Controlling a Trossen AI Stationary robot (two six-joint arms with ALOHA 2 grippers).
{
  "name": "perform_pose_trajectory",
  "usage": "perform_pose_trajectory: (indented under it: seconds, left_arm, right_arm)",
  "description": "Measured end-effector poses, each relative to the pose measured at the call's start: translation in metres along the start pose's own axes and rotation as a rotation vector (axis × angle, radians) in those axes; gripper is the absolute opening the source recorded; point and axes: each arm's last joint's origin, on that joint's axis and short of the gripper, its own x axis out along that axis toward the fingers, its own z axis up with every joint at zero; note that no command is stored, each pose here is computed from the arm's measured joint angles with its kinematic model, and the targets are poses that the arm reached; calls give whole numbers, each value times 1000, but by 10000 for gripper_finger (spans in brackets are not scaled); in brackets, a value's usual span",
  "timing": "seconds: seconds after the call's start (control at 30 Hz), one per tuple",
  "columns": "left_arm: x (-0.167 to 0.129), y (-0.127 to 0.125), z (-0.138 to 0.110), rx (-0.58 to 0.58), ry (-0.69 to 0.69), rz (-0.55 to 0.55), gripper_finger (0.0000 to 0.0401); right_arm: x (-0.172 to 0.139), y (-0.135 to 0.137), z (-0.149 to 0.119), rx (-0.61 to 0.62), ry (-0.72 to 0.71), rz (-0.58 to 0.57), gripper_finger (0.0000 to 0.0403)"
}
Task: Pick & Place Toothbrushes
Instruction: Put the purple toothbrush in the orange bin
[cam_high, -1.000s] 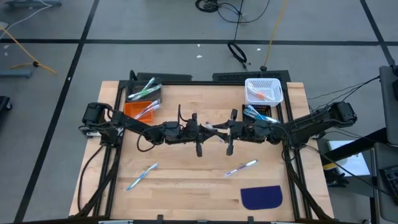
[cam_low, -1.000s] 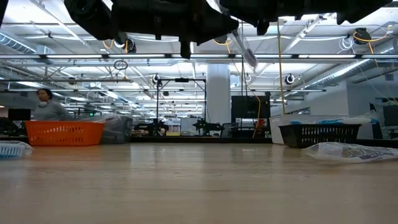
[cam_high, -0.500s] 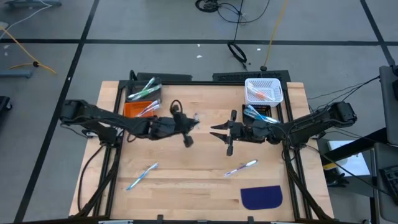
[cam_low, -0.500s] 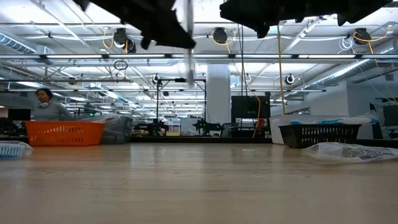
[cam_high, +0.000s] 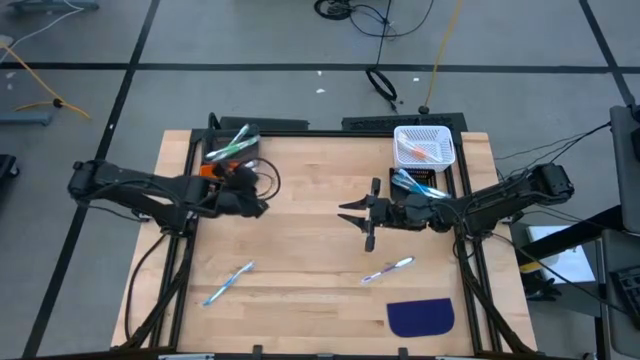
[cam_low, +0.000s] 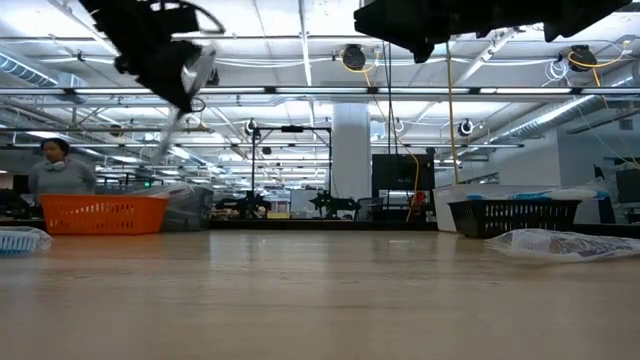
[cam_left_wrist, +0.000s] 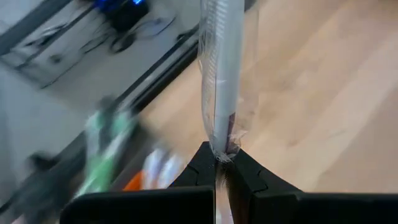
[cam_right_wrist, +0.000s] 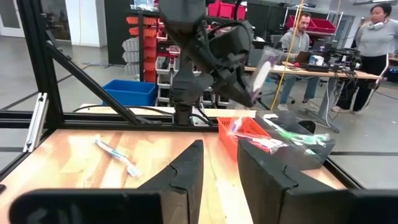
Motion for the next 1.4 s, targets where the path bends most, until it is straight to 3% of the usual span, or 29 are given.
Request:
perform_pose_trajectory:
  seconds: [0.37,0.7,1.4]
  left_arm:
    - [9,32,-22,-11,227,254,3]
    - [31,52,-46,-9,360,393,2]
    - [53,66,-54,-66,431,406,4]
  right_arm:
    - [0,0,-1,-4,14,0,89]
    - [0,0,-2,-7,24,0,88]
    - [0,0,-3,-10,35,1,89]
